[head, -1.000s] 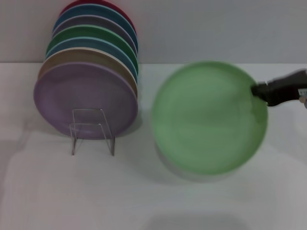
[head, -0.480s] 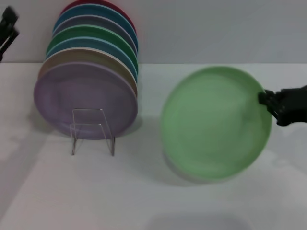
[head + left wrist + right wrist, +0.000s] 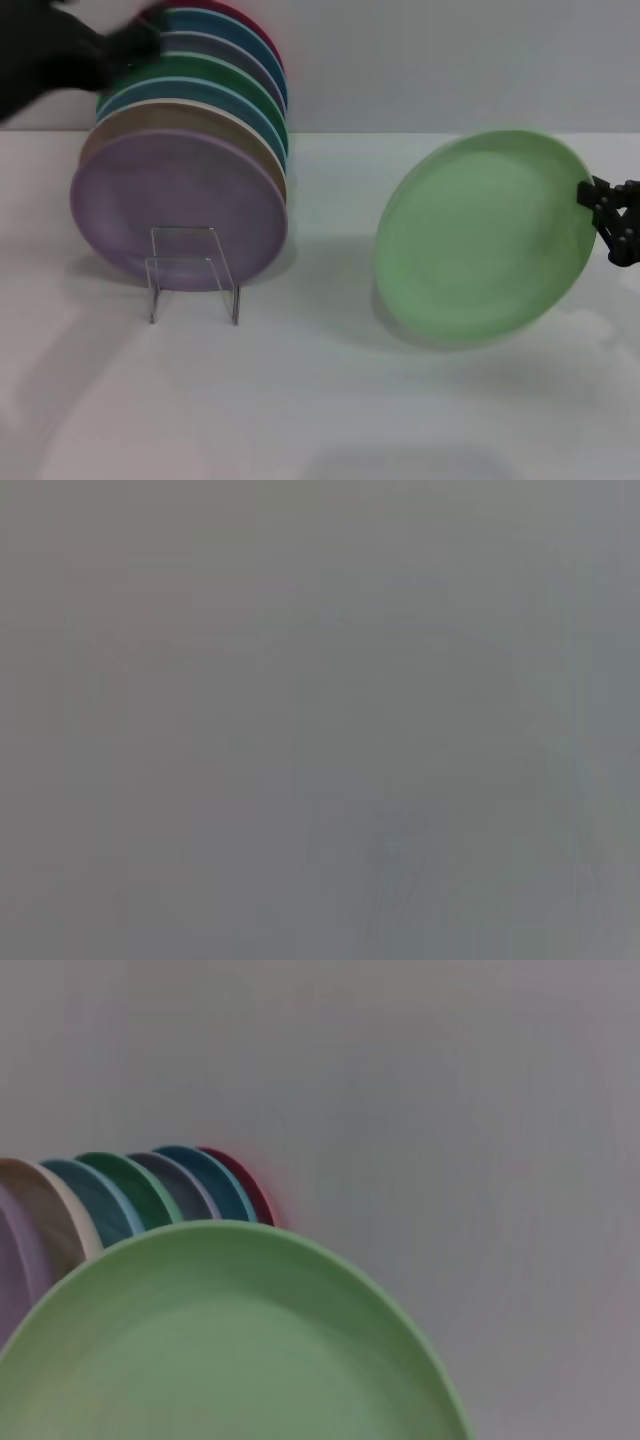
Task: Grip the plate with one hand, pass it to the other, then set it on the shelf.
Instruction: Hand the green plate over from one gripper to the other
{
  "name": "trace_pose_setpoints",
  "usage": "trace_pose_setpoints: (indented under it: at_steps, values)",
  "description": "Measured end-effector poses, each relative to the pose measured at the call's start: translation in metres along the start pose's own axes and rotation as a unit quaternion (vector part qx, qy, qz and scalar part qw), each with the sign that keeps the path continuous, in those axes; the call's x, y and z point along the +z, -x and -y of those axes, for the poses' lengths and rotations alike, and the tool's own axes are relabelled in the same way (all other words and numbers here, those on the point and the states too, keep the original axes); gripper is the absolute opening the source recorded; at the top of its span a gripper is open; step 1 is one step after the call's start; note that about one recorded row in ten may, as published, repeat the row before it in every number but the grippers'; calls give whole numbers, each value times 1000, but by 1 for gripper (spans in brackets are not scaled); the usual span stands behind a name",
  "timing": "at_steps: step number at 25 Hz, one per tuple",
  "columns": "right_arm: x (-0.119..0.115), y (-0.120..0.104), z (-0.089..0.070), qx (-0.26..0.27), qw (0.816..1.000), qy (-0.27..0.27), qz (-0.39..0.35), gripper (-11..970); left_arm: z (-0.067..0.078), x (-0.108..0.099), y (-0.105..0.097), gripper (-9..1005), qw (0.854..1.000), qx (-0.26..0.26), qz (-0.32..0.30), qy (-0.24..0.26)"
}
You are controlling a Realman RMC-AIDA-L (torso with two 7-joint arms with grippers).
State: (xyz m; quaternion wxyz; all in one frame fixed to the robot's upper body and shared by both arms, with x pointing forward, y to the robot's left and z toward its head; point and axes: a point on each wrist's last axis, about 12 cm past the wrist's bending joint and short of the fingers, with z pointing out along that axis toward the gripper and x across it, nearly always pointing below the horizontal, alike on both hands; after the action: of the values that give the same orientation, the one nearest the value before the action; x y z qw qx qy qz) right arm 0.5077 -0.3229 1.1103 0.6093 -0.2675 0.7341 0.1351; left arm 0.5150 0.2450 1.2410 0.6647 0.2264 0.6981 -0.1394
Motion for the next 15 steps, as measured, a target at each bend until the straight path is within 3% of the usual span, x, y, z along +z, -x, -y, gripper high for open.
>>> trace_pose_setpoints:
  at_steps: [1, 3, 7, 15]
  values:
    - [1, -2, 1, -4, 1000, 0, 1, 18, 12, 5, 7, 861, 999, 27, -37, 1]
    - [5, -6, 3, -5, 1000, 0, 1, 18, 22, 13, 10, 861, 997, 44, -61, -2]
    - [14, -9, 6, -16, 1000, 7, 3, 18, 31, 30, 14, 861, 991, 63, -118, -23]
    - [34, -10, 4, -43, 999, 26, 19, 18, 48, 45, 19, 861, 984, 110, -117, -78]
